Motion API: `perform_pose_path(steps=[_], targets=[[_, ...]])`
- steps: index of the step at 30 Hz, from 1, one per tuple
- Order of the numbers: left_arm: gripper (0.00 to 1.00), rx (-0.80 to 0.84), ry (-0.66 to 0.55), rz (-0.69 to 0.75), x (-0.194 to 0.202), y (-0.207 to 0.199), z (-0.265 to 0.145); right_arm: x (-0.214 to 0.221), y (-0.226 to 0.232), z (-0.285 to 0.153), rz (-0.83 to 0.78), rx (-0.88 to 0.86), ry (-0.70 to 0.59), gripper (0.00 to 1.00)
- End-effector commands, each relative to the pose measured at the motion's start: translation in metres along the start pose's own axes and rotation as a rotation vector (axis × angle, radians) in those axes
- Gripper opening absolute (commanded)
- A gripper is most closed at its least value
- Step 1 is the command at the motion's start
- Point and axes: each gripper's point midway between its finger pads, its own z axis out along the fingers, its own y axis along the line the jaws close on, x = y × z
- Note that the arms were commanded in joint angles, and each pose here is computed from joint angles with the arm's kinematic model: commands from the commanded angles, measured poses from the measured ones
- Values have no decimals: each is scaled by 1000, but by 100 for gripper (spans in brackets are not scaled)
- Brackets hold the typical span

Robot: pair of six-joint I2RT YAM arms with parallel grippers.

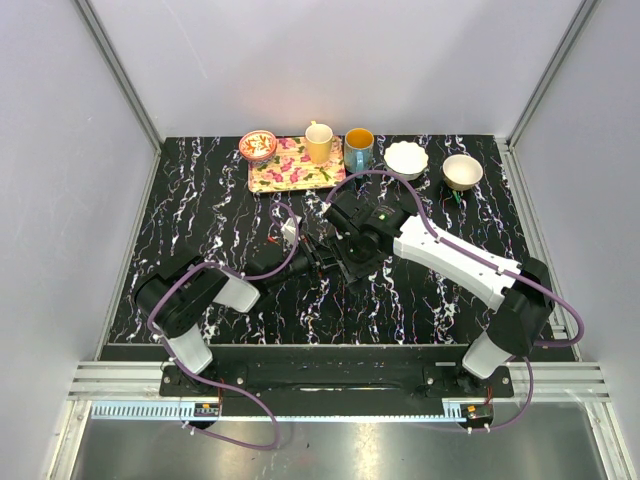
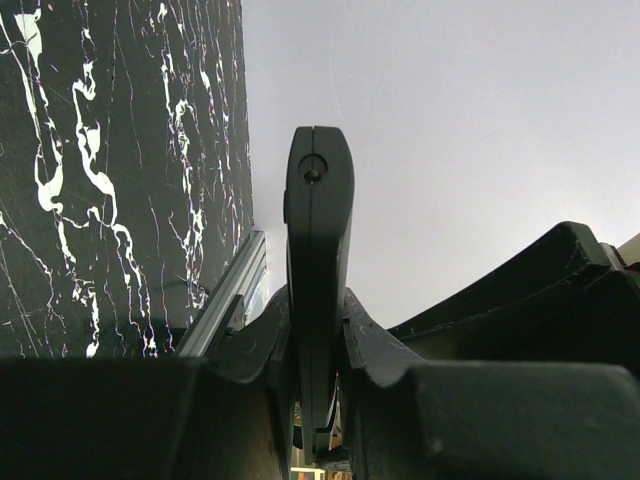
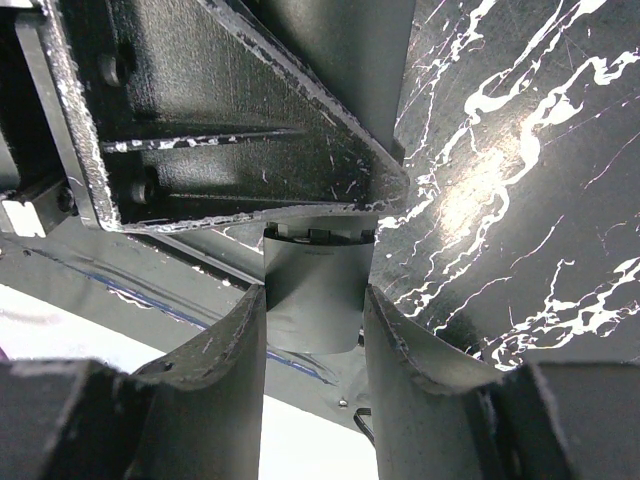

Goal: Load the batteries into the remote control
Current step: Load the battery cover into the remote control.

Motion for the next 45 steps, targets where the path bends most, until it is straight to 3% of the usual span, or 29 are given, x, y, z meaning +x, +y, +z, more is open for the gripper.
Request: perform_pose_path(steps=[1,10,23,34,45], targets=[[0,426,9,168,12,-111,-20,-9,-1,-1,5,-8,-35,43],[0,426,16,167,12,-110,-19,-13,0,-4,2,-11,-46,50],[0,420,24,165,16,-108,-17,-25,0,-7,12,-15,-70,54],[0,399,23,163,17,-98,-16,-34,6,-12,20,-39,-88,66],[0,393,18,153,11,-93,-6,-35,5,-85,62,-92,-228,81]])
